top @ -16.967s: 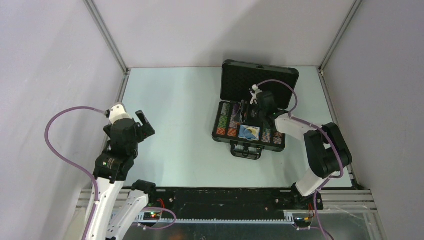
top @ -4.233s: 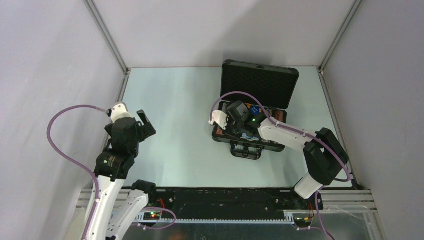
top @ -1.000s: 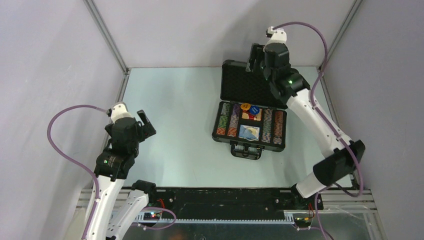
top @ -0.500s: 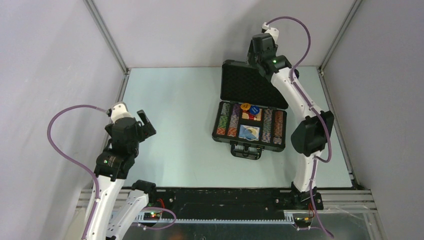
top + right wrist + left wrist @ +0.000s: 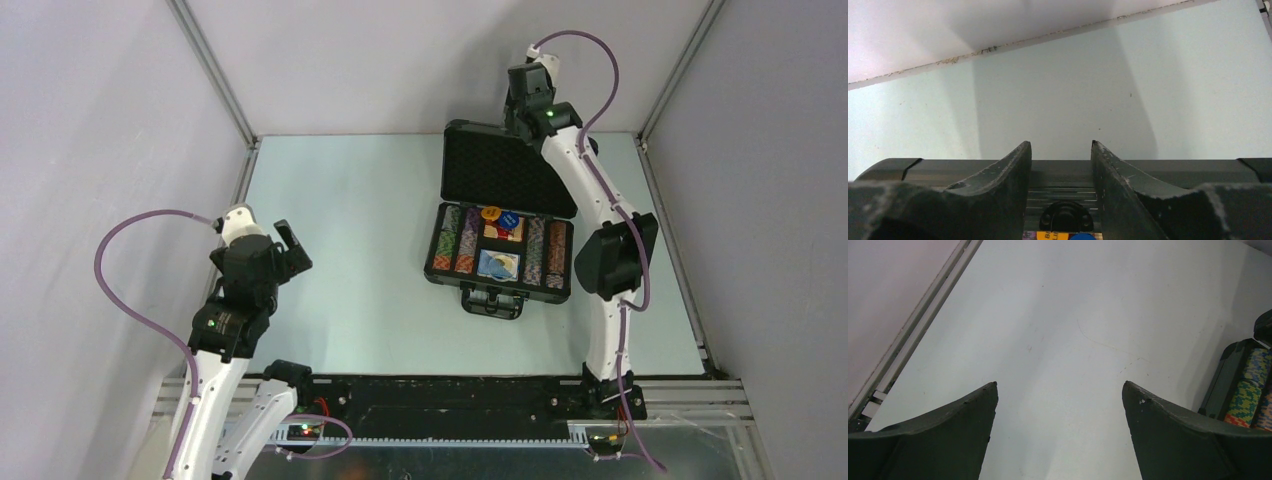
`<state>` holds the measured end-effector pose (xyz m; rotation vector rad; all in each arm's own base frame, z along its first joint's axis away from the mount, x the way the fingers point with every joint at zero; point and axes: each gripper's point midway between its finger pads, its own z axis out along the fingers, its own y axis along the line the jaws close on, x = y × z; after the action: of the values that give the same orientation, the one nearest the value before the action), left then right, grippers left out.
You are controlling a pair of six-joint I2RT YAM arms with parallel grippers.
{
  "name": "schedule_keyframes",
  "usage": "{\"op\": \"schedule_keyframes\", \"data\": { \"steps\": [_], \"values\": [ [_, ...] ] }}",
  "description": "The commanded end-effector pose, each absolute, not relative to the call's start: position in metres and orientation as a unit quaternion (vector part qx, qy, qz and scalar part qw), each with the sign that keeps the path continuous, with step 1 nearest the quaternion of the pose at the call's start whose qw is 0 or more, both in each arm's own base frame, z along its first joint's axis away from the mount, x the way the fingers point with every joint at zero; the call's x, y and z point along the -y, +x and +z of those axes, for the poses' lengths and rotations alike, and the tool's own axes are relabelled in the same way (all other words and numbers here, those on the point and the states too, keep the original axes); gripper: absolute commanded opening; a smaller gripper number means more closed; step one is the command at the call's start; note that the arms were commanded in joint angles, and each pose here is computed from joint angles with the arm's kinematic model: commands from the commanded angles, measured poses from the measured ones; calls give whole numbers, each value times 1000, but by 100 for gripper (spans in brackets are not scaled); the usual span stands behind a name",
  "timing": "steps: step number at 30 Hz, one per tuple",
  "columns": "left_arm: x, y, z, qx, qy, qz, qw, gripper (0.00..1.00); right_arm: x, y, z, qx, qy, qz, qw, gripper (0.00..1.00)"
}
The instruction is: Pack up texas hold em set
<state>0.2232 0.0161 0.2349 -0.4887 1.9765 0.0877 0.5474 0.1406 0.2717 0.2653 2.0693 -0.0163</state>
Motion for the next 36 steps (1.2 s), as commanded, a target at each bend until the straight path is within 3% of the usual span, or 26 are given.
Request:
{"op": "schedule_keyframes", "data": {
  "steps": [1,10,15,21,28,36],
  "values": [
    [-19,225,243,-817,-212,36,534,98,-142,540,272,-872,86,-1,482,49],
    [-18,225,242,-818,-211,33,534,98,-151,509,243,-915,48,27,400,22],
    [-17,225,243,-818,-211,32,534,98,-150,484,222,-937,42,29,345,15],
    [-16,225,244,-818,-210,29,535,98,-152,448,229,-938,39,48,340,13],
    [-16,225,242,-819,-209,29,533,98,-151,403,230,-940,27,38,337,18],
    [-6,226,243,-822,-205,0,531,98,-133,347,267,-895,67,99,431,25]
  ]
}}
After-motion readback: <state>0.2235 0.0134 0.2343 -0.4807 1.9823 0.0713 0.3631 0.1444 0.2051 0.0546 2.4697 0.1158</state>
